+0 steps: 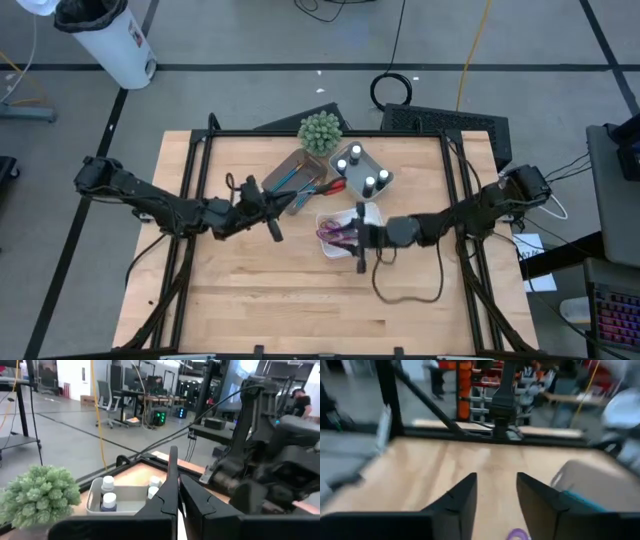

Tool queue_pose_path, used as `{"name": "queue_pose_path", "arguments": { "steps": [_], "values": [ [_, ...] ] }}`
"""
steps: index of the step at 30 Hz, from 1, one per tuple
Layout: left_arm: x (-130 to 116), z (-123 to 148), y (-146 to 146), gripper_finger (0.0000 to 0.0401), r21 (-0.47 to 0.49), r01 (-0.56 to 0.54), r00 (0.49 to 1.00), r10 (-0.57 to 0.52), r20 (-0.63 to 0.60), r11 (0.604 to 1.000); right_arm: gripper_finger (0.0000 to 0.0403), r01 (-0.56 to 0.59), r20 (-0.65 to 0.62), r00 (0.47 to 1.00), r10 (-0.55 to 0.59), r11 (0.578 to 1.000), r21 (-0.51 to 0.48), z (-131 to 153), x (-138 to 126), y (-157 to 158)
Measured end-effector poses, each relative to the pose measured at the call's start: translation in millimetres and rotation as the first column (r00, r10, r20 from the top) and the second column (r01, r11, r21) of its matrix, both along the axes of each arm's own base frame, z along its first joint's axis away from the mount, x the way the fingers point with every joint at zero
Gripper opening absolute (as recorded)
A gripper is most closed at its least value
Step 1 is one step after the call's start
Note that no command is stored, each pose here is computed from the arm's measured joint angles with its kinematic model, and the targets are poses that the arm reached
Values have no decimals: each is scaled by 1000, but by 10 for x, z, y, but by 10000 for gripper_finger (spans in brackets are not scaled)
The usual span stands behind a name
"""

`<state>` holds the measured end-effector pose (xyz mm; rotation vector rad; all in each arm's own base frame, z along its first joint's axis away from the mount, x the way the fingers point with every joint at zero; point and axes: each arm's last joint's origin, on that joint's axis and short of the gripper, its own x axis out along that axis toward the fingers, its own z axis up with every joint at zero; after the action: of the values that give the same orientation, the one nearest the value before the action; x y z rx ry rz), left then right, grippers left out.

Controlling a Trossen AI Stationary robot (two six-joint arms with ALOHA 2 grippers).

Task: Pick & Place Paint Supplies
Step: Put the black scissors into the white bin

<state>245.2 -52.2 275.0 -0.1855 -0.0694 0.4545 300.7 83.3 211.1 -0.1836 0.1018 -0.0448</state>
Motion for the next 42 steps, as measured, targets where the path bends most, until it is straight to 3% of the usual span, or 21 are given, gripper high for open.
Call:
{"name": "queue_pose_path", "arguments": {
  "steps": [3, 6, 10, 16, 21, 29, 35, 42],
  "values": [
    [21, 45, -56, 4, -3, 35, 997, -35, 73, 999, 142, -39, 16, 999, 37, 980, 198, 9, 59, -195],
    [58, 62, -160, 3, 36, 134, 982, -137, 130, 990, 165, 22, 21, 999, -31, 940, 339, 11, 96, -399],
    [121, 76, -230, 3, 82, 193, 951, -207, 229, 978, 180, 0, 129, 990, -57, 916, 402, 113, 111, -493],
    [139, 91, -263, 3, 129, 219, 930, -247, 272, 967, 182, -147, 436, 900, -13, 932, 332, 422, 51, -455],
    [140, 97, -277, 2, 148, 261, 914, -294, 280, 954, 172, -172, 558, 830, -15, 944, 280, 548, -4, -463],
    [151, 88, -263, 2, 154, 268, 915, -301, 269, 951, 147, -186, 609, 793, 14, 957, 221, 601, -34, -460],
    [174, 56, -222, 4, 125, 269, 924, -292, 248, 955, 63, -186, 588, 808, 46, 966, 179, 578, -22, -450],
    [202, -9, -219, 31, 92, 311, 925, -323, 199, 946, 61, -238, 563, 819, 110, 958, 158, 581, -28, -434]
  ]
}}
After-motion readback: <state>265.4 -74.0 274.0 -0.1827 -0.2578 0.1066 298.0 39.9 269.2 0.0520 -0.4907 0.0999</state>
